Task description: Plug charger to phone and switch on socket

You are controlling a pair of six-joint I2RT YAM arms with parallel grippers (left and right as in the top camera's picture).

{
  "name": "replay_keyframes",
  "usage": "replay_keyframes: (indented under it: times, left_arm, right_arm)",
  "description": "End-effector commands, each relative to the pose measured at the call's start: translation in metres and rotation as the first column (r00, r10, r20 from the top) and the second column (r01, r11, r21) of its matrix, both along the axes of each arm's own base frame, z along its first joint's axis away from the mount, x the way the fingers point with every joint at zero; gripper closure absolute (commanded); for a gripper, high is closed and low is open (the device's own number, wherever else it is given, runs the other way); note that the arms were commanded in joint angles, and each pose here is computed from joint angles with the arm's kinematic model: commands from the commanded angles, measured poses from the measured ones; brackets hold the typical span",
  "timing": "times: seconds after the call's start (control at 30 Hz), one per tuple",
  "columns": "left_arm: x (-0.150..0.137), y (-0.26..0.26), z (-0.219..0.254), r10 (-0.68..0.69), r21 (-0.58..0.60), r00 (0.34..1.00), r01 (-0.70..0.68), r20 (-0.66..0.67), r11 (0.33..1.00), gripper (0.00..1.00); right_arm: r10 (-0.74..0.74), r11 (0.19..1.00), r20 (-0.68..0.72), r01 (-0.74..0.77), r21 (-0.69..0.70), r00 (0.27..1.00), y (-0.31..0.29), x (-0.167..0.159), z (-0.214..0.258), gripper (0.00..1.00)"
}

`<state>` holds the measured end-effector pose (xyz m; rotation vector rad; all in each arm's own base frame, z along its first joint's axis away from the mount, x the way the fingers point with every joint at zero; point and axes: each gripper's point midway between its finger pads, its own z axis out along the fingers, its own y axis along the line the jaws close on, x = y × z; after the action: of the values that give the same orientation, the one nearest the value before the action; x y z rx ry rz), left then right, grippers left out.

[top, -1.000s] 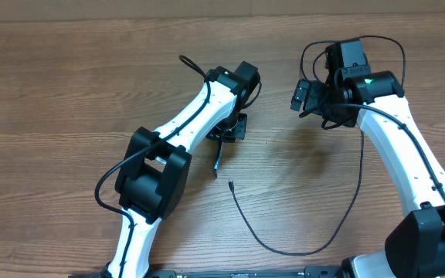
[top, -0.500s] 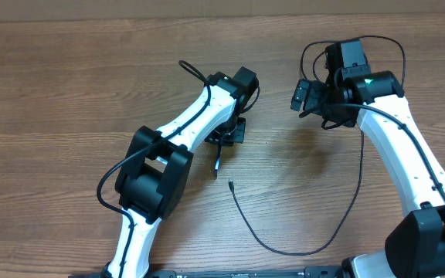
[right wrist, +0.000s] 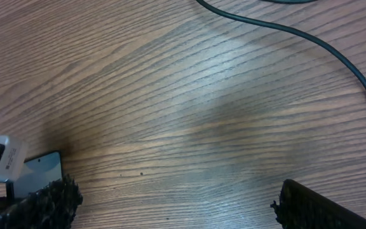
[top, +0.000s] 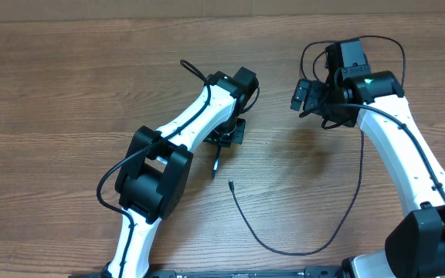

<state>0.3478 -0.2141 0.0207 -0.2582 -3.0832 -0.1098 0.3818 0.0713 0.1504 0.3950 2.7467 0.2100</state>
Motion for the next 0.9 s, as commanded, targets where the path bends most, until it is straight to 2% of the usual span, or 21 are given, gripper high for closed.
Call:
replay_keyframes:
  times: [0.0, 0.13, 0.27, 0.43, 0.53, 0.6, 0.73, 0.83, 0.87]
  left_arm:
    - [0.017, -0.009, 0.034, -0.020, -0.075, 0.996, 0.026, 0.084, 0.997, 0.96]
    - [0.027, -0.017, 0.065, -0.031, -0.190, 0.989, 0.058, 0.142, 0.980, 0.96]
    - [0.035, -0.024, 0.107, -0.037, -0.369, 0.980, 0.108, 0.194, 0.923, 0.96]
    - [0.041, -0.022, 0.152, -0.010, -0.604, 0.980, 0.129, 0.197, 0.787, 0.96]
    - [0.033, -0.023, 0.169, -0.059, -0.745, 0.986, 0.156, 0.156, 0.648, 0.96]
    - [0.028, -0.017, 0.174, -0.080, -0.791, 0.988, 0.155, 0.134, 0.592, 0.96]
    - [0.020, 0.004, 0.171, -0.088, -0.801, 0.992, 0.124, 0.090, 0.585, 0.96]
    - [0.015, 0.012, 0.176, -0.113, -0.825, 0.989, 0.142, 0.095, 0.547, 0.96]
    - [0.013, 0.013, 0.179, -0.122, -0.838, 0.987, 0.151, 0.102, 0.525, 0.96]
  right_arm:
    - [-0.005, 1.000, -0.003, 0.005, -0.008, 1.000, -0.001, 0.001, -0.003, 0.00]
    - [-0.005, 1.000, -0.002, 0.005, -0.008, 1.000, -0.001, 0.001, -0.003, 0.00]
    - [-0.005, 1.000, -0.002, 0.005, -0.008, 1.000, -0.001, 0.001, -0.003, 0.00]
    - [-0.005, 1.000, -0.002, 0.005, -0.008, 1.000, -0.001, 0.001, -0.003, 0.00]
    - [0.000, 1.000, -0.005, 0.000, 0.003, 1.000, 0.001, 0.000, -0.003, 0.00]
    - [0.019, 0.999, -0.013, -0.018, 0.048, 1.000, 0.009, -0.001, -0.003, 0.00]
    - [0.051, 0.991, -0.015, -0.049, 0.125, 0.999, 0.024, -0.003, 0.000, 0.00]
    - [0.102, 0.965, 0.004, -0.100, 0.241, 0.995, 0.045, -0.001, 0.007, 0.00]
    - [0.132, 0.949, 0.000, -0.126, 0.290, 0.991, 0.055, -0.005, 0.009, 0.09]
